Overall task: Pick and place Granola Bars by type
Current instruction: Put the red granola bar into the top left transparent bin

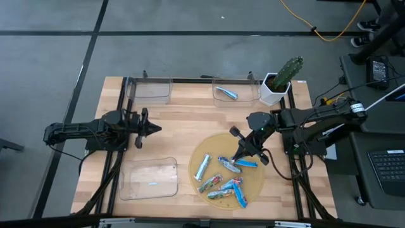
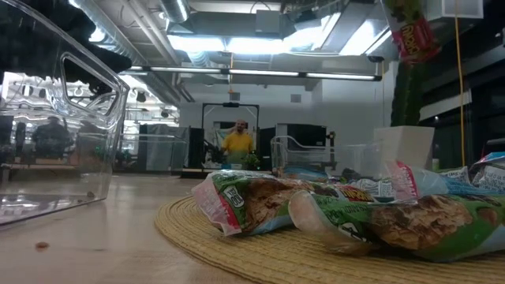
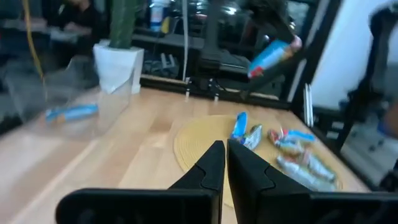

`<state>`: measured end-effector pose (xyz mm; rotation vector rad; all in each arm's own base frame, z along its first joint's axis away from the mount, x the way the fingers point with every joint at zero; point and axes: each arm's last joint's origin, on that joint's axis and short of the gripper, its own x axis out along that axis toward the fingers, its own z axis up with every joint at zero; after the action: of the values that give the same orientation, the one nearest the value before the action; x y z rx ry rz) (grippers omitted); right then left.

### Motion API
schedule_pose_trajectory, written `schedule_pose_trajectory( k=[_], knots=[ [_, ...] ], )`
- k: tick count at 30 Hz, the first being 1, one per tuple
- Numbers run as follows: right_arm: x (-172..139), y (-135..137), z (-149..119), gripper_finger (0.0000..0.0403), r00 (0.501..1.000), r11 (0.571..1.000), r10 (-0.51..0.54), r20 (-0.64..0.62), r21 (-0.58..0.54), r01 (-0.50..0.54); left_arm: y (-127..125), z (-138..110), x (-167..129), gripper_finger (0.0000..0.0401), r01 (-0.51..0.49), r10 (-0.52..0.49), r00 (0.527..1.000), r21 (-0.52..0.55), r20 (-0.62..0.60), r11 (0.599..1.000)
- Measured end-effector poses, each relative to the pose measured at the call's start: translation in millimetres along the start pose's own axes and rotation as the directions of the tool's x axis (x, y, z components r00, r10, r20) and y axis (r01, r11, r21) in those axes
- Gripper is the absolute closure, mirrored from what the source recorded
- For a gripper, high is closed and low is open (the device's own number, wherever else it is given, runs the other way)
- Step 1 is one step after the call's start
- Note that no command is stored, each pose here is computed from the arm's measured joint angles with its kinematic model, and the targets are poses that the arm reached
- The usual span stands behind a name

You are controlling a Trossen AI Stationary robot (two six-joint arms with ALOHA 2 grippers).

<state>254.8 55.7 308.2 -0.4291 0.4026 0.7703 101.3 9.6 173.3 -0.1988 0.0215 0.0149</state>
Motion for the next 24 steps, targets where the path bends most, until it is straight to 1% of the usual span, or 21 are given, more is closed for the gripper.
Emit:
schedule_pose_trajectory(
  k=[5, 8, 10, 14, 17, 20, 22, 24],
  knots=[
    [0.0, 0.0, 0.0, 0.0400, 1.000, 1.000, 0.000, 0.000, -0.015, 0.000, 0.8, 0.0, 0.0, 0.0393, -0.027, 0.028, 1.000, -0.163, 0.004, 0.986],
    [0.1, 0.0, 0.0, 0.0400, 1.000, 1.000, 0.000, 0.000, -0.026, 0.000, 2.0, -0.1, 0.0, 0.0393, -0.065, 0.068, 0.998, -0.209, 0.009, 0.976],
    [1.6, -1.0, 0.0, 0.0400, 1.000, 1.000, -0.002, 0.004, -0.031, 0.003, 2.5, -0.5, 0.3, 0.0393, -0.078, 0.081, 0.997, -0.212, 0.005, 0.974],
    [6.6, -3.6, -0.7, 0.0400, 1.000, 0.999, -0.007, 0.011, -0.036, 0.007, 2.6, -3.9, 2.6, 0.0389, -0.074, 0.071, 0.997, -0.213, -0.024, 0.974],
    [11.5, -5.0, -3.2, 0.0400, 1.000, 0.999, 0.000, 0.000, -0.036, 0.000, 2.6, -12.9, 6.3, 0.0386, -0.068, 0.056, 0.997, -0.239, -0.054, 0.969],
    [15.4, -6.2, -5.2, 0.0400, 1.000, 0.998, 0.005, -0.008, -0.061, -0.005, 0.2, -16.0, 9.9, 0.0386, -0.054, 0.033, 0.996, -0.254, -0.087, 0.966],
    [16.9, -7.3, -5.0, 0.0400, 1.000, 0.998, -0.001, -0.002, -0.069, 0.001, -2.6, -14.3, 12.7, 0.0386, -0.024, 0.006, 0.997, -0.251, -0.070, 0.968],
    [17.2, -8.4, -3.4, 0.0400, 1.000, 0.997, -0.010, 0.014, -0.080, 0.011, -6.6, -8.5, 15.8, 0.0385, 0.027, -0.031, 0.999, -0.229, -0.010, 0.973]
  ],
)
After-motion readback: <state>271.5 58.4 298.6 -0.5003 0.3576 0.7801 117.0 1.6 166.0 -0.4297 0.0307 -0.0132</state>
